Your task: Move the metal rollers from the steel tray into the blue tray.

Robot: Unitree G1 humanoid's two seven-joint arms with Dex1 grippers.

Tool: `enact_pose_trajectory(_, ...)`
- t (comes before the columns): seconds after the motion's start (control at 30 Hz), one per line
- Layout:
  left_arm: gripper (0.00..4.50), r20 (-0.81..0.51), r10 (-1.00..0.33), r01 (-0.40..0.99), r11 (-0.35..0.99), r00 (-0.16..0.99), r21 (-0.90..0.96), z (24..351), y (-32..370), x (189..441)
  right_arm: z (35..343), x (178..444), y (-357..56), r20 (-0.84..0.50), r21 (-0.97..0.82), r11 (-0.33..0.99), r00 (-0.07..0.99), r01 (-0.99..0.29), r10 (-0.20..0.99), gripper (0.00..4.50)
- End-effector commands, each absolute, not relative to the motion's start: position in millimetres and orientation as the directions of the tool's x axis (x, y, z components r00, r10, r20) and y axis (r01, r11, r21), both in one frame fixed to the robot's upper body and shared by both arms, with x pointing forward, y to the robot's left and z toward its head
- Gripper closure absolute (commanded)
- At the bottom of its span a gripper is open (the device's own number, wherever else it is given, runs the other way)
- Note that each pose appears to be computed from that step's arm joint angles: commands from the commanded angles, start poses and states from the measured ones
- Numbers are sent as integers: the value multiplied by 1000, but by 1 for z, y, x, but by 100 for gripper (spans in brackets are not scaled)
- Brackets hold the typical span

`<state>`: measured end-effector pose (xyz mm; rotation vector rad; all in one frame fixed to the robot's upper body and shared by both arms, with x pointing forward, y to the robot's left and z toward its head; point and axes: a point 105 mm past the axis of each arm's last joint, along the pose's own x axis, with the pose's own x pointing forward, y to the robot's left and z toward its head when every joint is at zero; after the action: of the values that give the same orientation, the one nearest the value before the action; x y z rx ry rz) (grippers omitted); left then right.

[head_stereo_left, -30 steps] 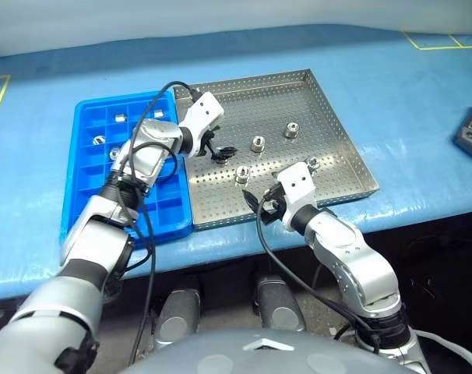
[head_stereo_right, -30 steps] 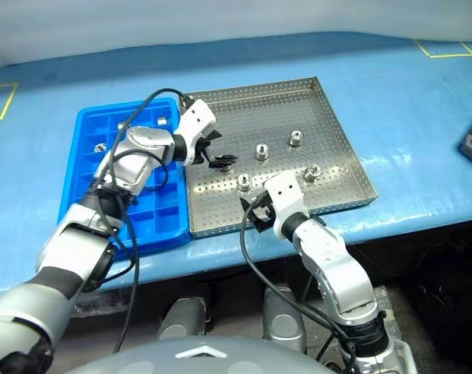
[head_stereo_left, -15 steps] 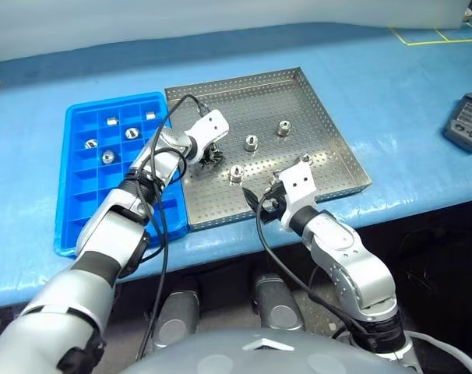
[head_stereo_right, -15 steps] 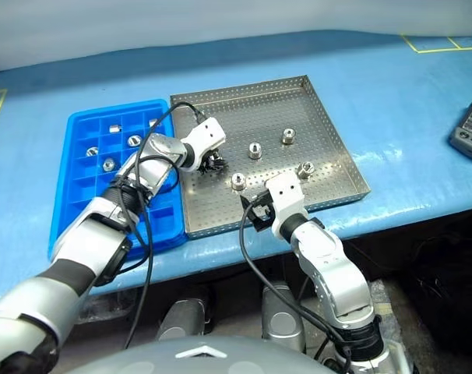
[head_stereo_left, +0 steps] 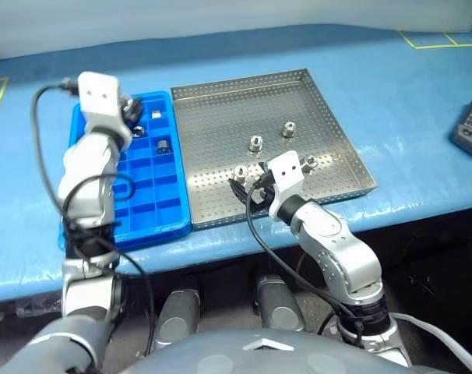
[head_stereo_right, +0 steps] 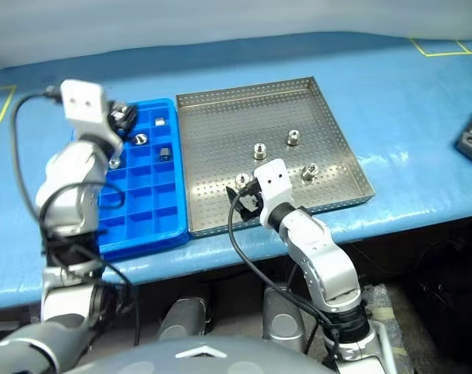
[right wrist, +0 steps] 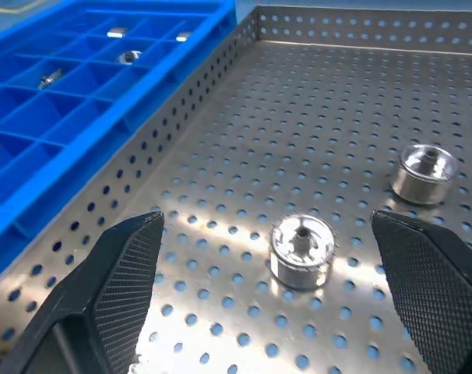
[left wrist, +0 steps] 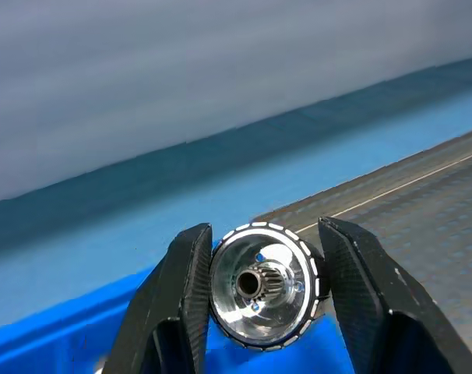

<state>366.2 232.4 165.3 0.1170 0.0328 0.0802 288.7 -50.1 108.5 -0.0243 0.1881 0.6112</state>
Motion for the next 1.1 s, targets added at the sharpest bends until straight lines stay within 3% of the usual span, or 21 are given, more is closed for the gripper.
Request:
enact_pose_trajectory(0.03, 263, 43, 196, -199, 975, 980, 94, 175, 252, 340, 129, 281, -27, -93, -17, 723, 721, -690, 686, 0)
enact_pose_trajectory(0.13, 263, -12, 246, -244, 966, 969, 87, 148, 265, 327, 135, 266, -8, -61, -13, 613, 613, -790, 788, 0)
enact_pose_trajectory(0.27, 263, -69, 292, -280, 949, 954, 144, 121, 276, 323, 137, 258, 0, -53, -5, 561, 560, -828, 827, 0)
enact_pose_trajectory(0.6, 263, -182, 242, -226, 969, 953, 103, 85, 272, 332, 132, 264, -6, -60, 34, 634, 631, -773, 773, 0)
enact_pose_trajectory(0.83, 34, -47, 184, -181, 982, 982, 58, 130, 250, 339, 130, 266, -17, -76, 24, 681, 678, -732, 731, 0)
enact_pose_trajectory(0.87, 3, -9, 155, -155, 986, 988, 56, 141, 244, 341, 129, 266, -18, -78, 25, 687, 683, -727, 726, 0)
enact_pose_trajectory(0.97, 3, 75, -81, 77, 996, 994, 55, 173, 204, 349, 126, 266, -28, -90, 31, 718, 714, -695, 695, 0)
enact_pose_trajectory(1.1, 3, 48, -402, 397, 914, 914, 83, 182, 148, 354, 121, 265, -42, -116, 26, 750, 743, -661, 659, 0)
